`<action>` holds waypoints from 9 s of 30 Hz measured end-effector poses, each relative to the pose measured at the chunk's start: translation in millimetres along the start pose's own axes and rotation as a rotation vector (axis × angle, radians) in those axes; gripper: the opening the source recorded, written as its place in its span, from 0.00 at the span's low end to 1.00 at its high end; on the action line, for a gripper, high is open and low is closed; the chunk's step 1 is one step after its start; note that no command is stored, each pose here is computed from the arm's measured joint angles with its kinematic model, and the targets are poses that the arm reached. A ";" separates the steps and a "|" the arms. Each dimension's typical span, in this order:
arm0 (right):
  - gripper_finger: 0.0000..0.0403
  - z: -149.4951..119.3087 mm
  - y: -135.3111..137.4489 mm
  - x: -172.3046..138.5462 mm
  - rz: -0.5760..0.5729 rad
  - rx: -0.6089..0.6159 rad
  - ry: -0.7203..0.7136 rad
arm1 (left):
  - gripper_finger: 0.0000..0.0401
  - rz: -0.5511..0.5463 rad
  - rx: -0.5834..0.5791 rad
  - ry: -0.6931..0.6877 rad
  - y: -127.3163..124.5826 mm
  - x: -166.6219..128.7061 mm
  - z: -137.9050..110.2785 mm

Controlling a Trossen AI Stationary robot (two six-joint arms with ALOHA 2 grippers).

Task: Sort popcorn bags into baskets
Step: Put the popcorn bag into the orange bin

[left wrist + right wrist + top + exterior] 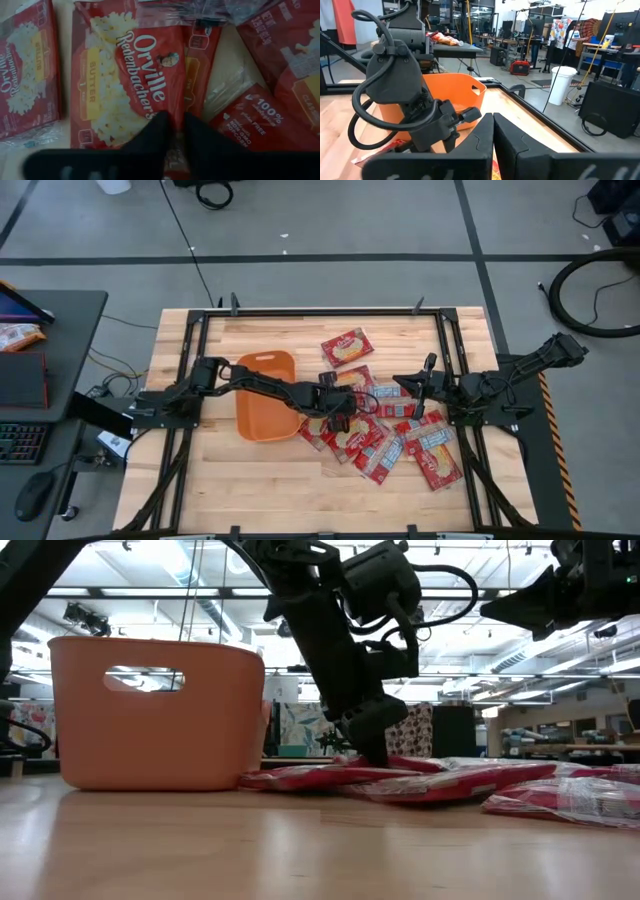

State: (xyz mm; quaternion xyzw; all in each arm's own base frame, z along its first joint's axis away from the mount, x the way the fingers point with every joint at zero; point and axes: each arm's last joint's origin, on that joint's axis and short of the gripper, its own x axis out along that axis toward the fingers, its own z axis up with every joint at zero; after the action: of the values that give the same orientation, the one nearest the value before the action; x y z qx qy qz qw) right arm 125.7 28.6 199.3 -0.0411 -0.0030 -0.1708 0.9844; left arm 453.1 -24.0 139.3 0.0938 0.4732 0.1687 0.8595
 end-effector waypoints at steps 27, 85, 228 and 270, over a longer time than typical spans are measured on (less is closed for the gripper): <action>0.04 -0.5 0.4 -0.1 0.009 -0.015 0.004 | 0.05 0.175 -0.196 0.343 41.7 -146.7 45.3; 0.04 13.9 -14.4 6.4 -0.056 -0.176 -0.128 | 0.40 0.161 -0.881 0.499 56.7 -179.2 -39.5; 0.04 11.9 -15.6 8.7 -0.067 -0.168 -0.112 | 0.37 0.027 -0.932 0.146 65.5 -191.7 -32.8; 0.04 12.1 -15.2 8.9 -0.055 -0.166 -0.117 | 0.47 -0.199 -0.455 0.266 -41.3 -46.1 20.9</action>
State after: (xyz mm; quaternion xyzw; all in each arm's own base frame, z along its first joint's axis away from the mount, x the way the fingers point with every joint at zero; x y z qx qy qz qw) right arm 129.1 12.2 212.7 -0.1323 -0.0475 -0.1947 0.9707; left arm 456.2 -79.7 173.3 -0.1716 0.5389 0.1961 0.8011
